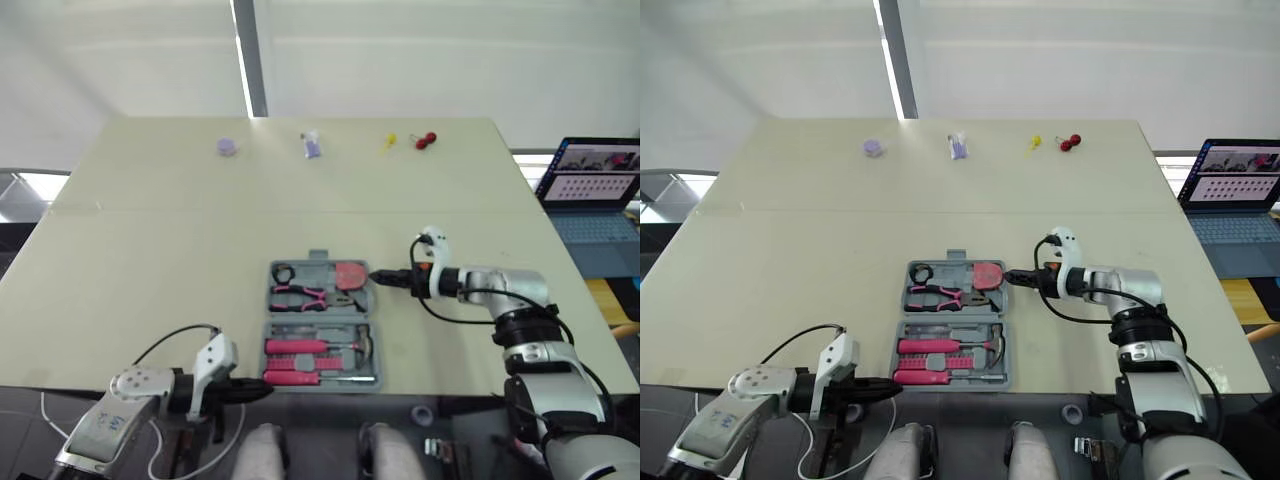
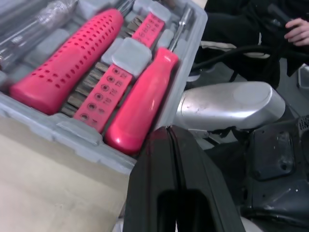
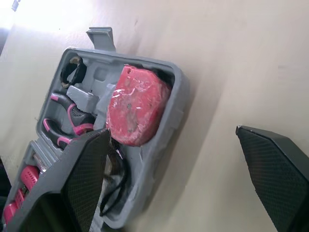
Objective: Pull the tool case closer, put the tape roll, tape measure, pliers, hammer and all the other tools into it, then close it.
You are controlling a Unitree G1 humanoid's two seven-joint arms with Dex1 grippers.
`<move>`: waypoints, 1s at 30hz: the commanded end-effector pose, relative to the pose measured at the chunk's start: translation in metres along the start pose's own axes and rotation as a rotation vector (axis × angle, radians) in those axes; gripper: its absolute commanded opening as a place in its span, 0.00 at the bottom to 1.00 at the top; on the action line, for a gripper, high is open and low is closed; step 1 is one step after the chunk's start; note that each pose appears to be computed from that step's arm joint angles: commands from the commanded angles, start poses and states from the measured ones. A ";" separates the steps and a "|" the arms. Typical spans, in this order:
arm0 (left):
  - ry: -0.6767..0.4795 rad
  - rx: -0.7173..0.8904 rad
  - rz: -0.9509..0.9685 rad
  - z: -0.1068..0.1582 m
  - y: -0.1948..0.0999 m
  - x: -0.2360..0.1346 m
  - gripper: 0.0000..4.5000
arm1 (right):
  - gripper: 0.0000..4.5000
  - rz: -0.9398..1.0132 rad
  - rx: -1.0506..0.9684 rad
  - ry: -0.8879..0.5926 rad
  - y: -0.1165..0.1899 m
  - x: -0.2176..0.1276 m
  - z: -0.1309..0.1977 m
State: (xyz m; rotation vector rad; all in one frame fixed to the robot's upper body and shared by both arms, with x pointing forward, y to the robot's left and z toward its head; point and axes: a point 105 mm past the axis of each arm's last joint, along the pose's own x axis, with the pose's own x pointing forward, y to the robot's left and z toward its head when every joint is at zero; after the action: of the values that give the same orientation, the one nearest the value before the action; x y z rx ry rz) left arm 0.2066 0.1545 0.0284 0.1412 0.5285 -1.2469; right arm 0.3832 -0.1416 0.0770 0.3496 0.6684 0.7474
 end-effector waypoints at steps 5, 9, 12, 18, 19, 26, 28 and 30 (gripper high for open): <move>0.076 0.022 0.006 -0.020 0.000 0.001 0.00 | 0.98 -0.026 0.021 0.016 0.000 0.019 -0.002; 0.078 0.025 0.008 -0.021 0.001 0.000 0.00 | 0.98 0.027 0.048 0.019 0.009 0.030 -0.004; 0.084 0.031 0.010 -0.022 0.002 -0.002 0.00 | 0.98 0.057 0.070 0.019 0.015 0.037 -0.006; 0.086 0.038 0.019 -0.022 0.004 -0.004 0.00 | 0.98 0.144 0.126 -0.002 0.027 0.043 -0.005; 0.086 0.039 0.020 -0.022 0.004 -0.004 0.00 | 0.98 0.153 0.130 -0.006 0.029 0.043 -0.004; 0.082 0.036 0.020 -0.023 0.003 -0.005 0.00 | 0.98 0.231 0.107 -0.052 0.037 0.040 0.005; 0.078 0.035 0.025 -0.022 0.003 -0.006 0.00 | 0.98 0.263 0.103 -0.068 0.040 0.038 0.009; 0.074 0.032 0.033 -0.022 0.003 -0.007 0.00 | 0.98 0.286 0.086 -0.091 0.042 0.035 0.013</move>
State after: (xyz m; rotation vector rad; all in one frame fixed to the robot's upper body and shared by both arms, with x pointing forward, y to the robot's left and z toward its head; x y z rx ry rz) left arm 0.2036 0.1576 0.0232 0.2117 0.4971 -1.2775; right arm 0.3877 -0.0970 0.0710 0.5261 0.6693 0.8781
